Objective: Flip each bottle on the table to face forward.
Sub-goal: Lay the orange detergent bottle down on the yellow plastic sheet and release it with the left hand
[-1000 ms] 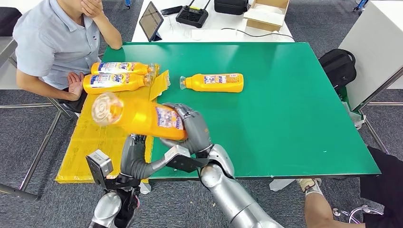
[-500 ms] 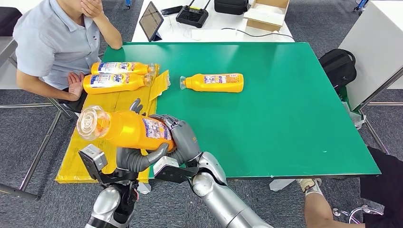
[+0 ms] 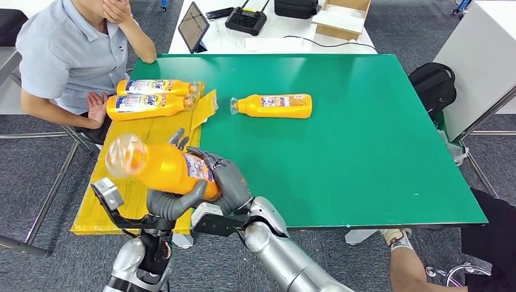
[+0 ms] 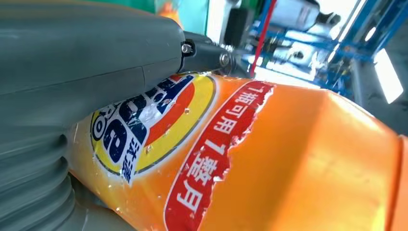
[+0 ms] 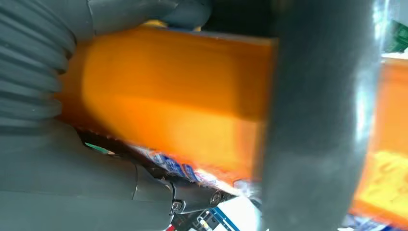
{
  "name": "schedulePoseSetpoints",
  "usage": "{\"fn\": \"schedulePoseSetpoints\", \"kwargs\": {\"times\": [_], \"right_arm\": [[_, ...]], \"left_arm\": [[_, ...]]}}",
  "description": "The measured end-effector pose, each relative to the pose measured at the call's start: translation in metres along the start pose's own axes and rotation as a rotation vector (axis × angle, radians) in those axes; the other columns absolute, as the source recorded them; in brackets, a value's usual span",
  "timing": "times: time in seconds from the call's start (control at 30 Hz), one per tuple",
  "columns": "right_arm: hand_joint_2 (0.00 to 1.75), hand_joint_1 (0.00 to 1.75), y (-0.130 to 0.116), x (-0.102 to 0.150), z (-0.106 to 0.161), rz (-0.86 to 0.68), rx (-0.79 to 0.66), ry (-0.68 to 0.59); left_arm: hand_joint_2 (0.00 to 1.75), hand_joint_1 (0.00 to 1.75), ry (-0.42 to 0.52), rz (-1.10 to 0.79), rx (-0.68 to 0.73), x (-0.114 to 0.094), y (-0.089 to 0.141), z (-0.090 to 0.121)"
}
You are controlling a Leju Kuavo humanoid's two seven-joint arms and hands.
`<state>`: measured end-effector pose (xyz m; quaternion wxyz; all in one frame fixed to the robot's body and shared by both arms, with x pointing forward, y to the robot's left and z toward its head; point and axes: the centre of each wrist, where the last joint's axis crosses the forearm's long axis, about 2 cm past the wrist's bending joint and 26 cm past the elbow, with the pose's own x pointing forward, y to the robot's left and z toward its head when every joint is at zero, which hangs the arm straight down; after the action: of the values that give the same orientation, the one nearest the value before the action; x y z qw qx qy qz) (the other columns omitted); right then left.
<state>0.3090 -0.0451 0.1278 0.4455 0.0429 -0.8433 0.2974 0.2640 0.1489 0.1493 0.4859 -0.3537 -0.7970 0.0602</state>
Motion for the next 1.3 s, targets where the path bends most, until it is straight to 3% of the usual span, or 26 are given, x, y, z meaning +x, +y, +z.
{"fn": "schedulePoseSetpoints", "kwargs": {"times": [0.3,0.67,0.87,1.07,1.3], "right_arm": [[0.00,0.00,0.004,-0.005,0.009,0.045,0.060,-0.044],[0.00,0.00,0.006,-0.006,0.013,0.133,0.159,-0.075],[0.00,0.00,0.004,-0.002,0.012,0.277,0.153,-0.120],[0.00,0.00,0.022,0.028,0.005,0.398,0.159,-0.328],[0.00,0.00,0.028,0.039,0.002,0.402,0.153,-0.387]], "left_arm": [[1.75,1.75,0.070,0.185,0.011,-0.005,0.017,0.004],[1.75,1.75,0.073,0.231,0.015,-0.015,0.038,0.016],[1.75,1.75,0.090,-0.002,0.079,-0.018,0.058,0.010],[1.75,1.75,0.100,-0.307,0.195,-0.011,0.090,-0.021],[1.75,1.75,0.089,-0.360,0.251,-0.002,0.109,-0.040]]}}
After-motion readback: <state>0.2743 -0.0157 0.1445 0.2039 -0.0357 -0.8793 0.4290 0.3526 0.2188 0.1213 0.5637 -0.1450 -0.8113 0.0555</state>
